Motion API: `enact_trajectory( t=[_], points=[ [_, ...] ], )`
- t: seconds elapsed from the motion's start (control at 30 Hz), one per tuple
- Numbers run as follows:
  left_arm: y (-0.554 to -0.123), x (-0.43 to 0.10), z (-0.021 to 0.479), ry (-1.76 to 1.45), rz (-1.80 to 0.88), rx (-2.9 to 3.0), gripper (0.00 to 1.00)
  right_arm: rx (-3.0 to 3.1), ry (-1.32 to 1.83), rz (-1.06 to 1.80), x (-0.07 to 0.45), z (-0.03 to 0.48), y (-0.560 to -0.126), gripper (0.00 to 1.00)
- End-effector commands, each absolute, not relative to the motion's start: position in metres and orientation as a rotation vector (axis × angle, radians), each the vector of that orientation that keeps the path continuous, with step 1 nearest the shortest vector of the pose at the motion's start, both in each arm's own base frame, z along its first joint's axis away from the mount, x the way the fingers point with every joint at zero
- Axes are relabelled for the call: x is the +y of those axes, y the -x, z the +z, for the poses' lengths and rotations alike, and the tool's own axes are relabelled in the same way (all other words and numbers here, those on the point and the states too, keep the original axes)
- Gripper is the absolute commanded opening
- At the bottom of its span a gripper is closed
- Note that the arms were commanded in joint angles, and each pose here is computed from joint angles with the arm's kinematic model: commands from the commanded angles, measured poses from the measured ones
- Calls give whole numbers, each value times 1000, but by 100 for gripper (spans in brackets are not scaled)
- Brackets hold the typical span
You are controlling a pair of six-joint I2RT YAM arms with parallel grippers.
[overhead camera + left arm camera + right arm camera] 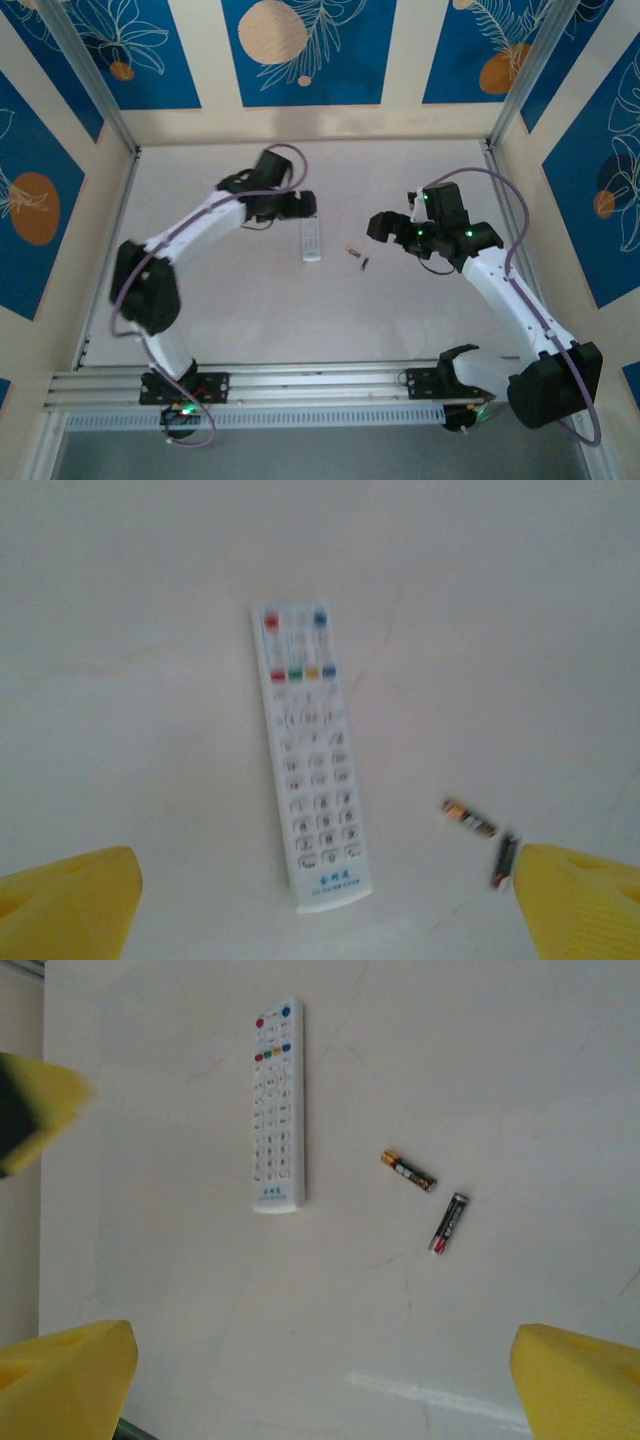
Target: Load the batteries into the remote control
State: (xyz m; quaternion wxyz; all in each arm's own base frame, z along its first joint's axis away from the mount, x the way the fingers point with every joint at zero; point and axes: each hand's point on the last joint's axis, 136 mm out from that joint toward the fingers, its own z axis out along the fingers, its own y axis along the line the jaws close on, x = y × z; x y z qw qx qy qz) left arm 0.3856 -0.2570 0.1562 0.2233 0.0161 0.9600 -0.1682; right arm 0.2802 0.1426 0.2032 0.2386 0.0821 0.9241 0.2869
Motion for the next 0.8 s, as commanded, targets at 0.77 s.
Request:
enact_trajectory(
  t=[0.77],
  points=[
    [-416,-275,27,-128,155,2947,62,2500,-261,807,135,221,-256,97]
  ],
)
